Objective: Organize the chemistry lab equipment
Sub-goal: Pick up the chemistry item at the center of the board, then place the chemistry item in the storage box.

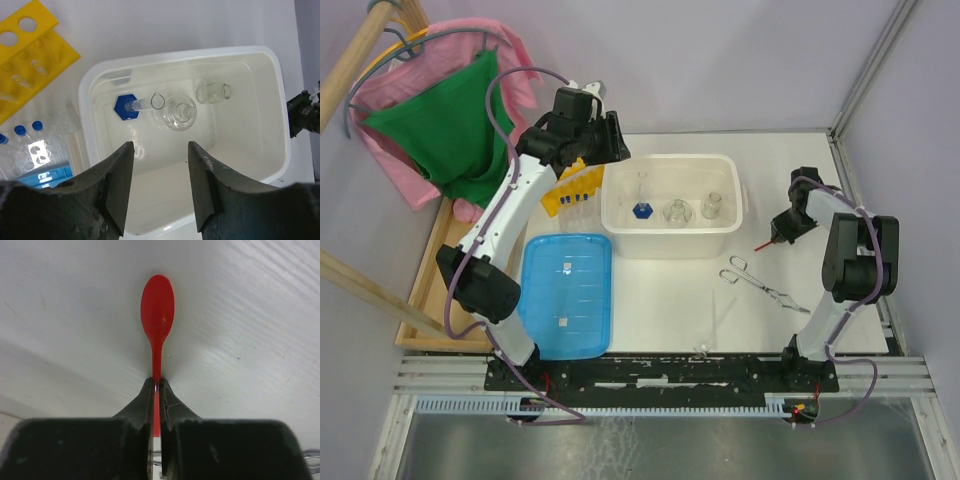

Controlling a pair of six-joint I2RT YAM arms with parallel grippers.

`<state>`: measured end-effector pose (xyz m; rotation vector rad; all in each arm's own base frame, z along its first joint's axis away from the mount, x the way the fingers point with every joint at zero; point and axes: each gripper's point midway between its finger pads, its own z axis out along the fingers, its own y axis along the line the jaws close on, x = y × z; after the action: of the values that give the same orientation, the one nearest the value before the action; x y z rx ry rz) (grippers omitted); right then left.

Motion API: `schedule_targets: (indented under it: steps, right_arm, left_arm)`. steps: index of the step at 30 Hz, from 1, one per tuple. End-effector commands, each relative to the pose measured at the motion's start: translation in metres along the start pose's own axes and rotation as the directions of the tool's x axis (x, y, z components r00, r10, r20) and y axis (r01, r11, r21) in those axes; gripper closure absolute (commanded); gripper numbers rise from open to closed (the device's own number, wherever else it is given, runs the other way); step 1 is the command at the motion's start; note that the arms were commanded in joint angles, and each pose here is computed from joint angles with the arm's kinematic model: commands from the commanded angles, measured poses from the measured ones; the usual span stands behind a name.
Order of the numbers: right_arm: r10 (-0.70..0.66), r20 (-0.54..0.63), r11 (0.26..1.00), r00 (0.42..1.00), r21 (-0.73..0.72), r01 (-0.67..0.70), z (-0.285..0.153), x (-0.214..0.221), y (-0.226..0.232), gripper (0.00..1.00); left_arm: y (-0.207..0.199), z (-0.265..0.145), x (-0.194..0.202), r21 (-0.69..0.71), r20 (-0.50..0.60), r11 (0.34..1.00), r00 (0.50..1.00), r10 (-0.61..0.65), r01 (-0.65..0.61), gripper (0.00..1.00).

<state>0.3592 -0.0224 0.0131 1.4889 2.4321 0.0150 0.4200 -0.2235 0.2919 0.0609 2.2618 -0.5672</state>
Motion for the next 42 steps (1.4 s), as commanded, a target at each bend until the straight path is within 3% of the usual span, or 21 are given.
schedule_targets:
  steps: [1, 6, 9, 11, 13, 16, 20, 23, 27, 33, 36, 39, 42]
  right_arm:
    - [-0.131, -0.007, 0.985, 0.991, 0.113, 0.131, 0.013, -0.007, -0.016, 0.98]
    - [-0.261, 0.054, 0.955, 0.964, 0.157, 0.250, -0.002, -0.028, -0.018, 0.99]
    - [-0.339, 0.169, 0.940, 0.925, 0.093, 0.327, -0.033, -0.047, 0.000, 0.99]
    - [-0.405, 0.274, 0.910, 0.872, 0.026, 0.414, -0.063, -0.057, 0.023, 0.99]
    - [-0.495, 0.381, 0.836, 0.781, -0.036, 0.547, -0.100, -0.060, 0.051, 0.99]
    - [-0.586, 0.540, 0.670, 0.604, -0.096, 0.736, -0.163, -0.053, 0.095, 0.99]
    - [-0.662, 0.696, 0.327, 0.278, -0.066, 0.943, -0.240, -0.011, 0.143, 0.99]
    - [-0.663, 0.745, 0.064, 0.073, -0.040, 0.997, -0.274, 0.031, 0.162, 0.98]
    - [-0.588, 0.791, -0.277, -0.171, 0.002, 0.961, -0.298, 0.092, 0.170, 0.98]
    - [-0.591, 0.697, -0.596, -0.406, -0.038, 0.802, -0.279, 0.157, 0.156, 0.98]
    - [-0.513, 0.664, -0.725, -0.543, 0.002, 0.688, -0.263, 0.185, 0.151, 0.98]
    - [-0.486, 0.608, -0.789, -0.628, 0.005, 0.615, -0.245, 0.207, 0.147, 0.99]
    - [-0.473, 0.585, -0.815, -0.659, -0.007, 0.579, -0.231, 0.223, 0.145, 0.99]
  left_arm:
    - [0.000, -0.006, -0.015, 0.002, 0.060, 0.999, 0.997, 0.048, -0.048, 0.46]
    - [-0.002, -0.006, -0.016, 0.012, 0.060, 0.999, 0.997, 0.043, -0.044, 0.46]
    - [-0.004, -0.006, -0.017, 0.016, 0.061, 0.999, 0.997, 0.041, -0.042, 0.46]
    - [-0.004, -0.006, -0.017, 0.020, 0.062, 0.999, 0.997, 0.037, -0.038, 0.46]
    - [-0.006, -0.005, -0.018, 0.023, 0.063, 0.999, 0.997, 0.034, -0.035, 0.46]
    - [-0.006, -0.003, -0.018, 0.025, 0.059, 0.999, 0.998, 0.026, -0.027, 0.46]
    - [-0.008, 0.000, -0.018, 0.036, 0.054, 0.999, 0.998, 0.017, -0.019, 0.46]
    - [-0.008, 0.000, -0.019, 0.037, 0.058, 0.999, 0.998, 0.015, -0.017, 0.47]
    - [-0.008, -0.004, -0.024, 0.028, 0.076, 0.999, 0.997, 0.015, -0.018, 0.47]
    - [-0.010, -0.008, -0.031, 0.023, 0.100, 1.000, 0.995, 0.001, -0.003, 0.47]
    - [-0.012, -0.009, -0.035, 0.030, 0.111, 1.000, 0.994, -0.008, 0.004, 0.47]
    - [-0.013, -0.011, -0.038, 0.032, 0.120, 0.999, 0.993, -0.009, 0.006, 0.47]
    - [-0.011, -0.014, -0.040, 0.021, 0.131, 1.000, 0.991, -0.006, 0.004, 0.47]
